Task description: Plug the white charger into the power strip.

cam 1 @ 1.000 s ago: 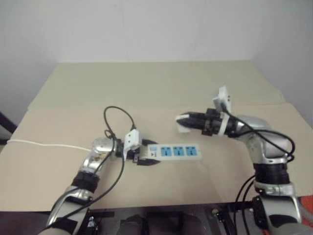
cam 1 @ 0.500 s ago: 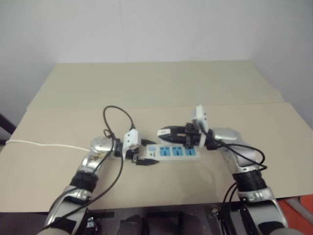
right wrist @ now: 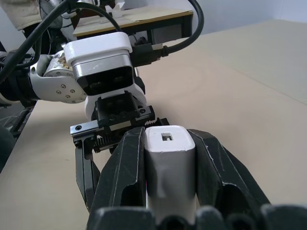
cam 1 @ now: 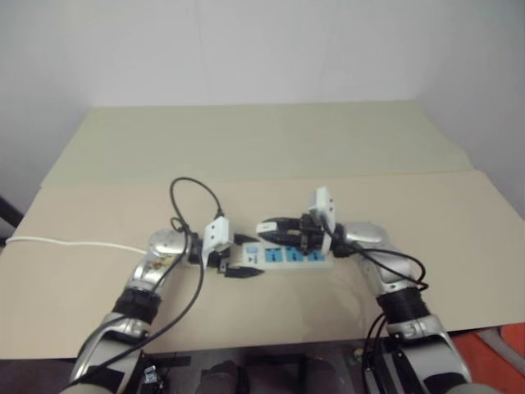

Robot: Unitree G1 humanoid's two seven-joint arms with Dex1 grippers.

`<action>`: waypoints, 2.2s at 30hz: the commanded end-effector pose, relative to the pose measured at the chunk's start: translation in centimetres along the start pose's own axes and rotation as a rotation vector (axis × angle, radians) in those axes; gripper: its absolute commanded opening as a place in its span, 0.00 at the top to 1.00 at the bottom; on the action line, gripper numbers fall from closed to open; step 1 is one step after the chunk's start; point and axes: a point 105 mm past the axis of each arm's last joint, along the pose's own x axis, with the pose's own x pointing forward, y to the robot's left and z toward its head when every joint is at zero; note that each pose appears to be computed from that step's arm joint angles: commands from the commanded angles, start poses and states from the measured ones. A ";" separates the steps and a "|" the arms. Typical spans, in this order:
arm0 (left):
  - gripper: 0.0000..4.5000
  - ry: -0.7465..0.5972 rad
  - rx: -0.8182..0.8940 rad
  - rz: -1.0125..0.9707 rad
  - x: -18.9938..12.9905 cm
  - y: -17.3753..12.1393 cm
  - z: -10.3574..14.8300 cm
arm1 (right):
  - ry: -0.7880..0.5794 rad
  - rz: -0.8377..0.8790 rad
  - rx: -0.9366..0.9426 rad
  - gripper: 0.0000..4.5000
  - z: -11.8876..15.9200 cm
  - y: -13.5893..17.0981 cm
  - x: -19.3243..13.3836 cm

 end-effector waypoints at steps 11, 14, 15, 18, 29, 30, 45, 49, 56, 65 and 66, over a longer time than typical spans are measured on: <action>0.27 0.040 0.009 -0.013 -0.3 -0.4 -0.4 | -0.012 0.015 -0.013 0.75 -0.6 0.7 1.0; 0.27 0.041 0.009 -0.013 -0.3 -0.4 -0.4 | -0.001 0.003 -0.010 0.75 -1.0 0.4 0.8; 0.27 0.042 0.009 -0.013 -0.3 -0.4 -0.4 | 0.006 -0.002 -0.011 0.75 -1.2 0.3 0.6; 0.27 0.043 0.008 -0.011 -0.4 -0.4 -0.4 | 0.022 -0.008 -0.021 0.75 -1.5 -0.1 -0.1; 0.27 0.046 0.006 -0.006 -0.7 -0.5 -0.5 | 0.109 0.020 -0.043 0.75 -1.9 -0.9 -4.1; 0.27 0.047 0.005 -0.004 -0.7 -0.5 -0.5 | 0.116 0.021 -0.045 0.75 -2.0 -1.0 -4.4; 0.27 0.052 -0.005 0.015 -0.8 -0.8 -0.7 | 0.133 0.082 -0.108 0.75 -1.8 -1.0 -3.6; 0.27 0.051 -0.003 0.014 -0.8 -0.7 -0.6 | 0.131 0.145 -0.138 0.75 -1.6 0.1 -2.0; 0.27 0.054 -0.002 0.013 -0.7 -0.7 -0.6 | 0.149 0.177 -0.167 0.75 -2.6 1.0 -0.4; 0.27 0.061 -0.001 0.026 -1.3 -0.7 -0.7 | 0.225 0.051 -0.062 0.75 -5.4 -1.1 -4.5; 0.27 0.062 -0.001 0.027 -1.3 -0.7 -0.7 | 0.232 0.046 -0.061 0.75 -5.6 -1.2 -4.8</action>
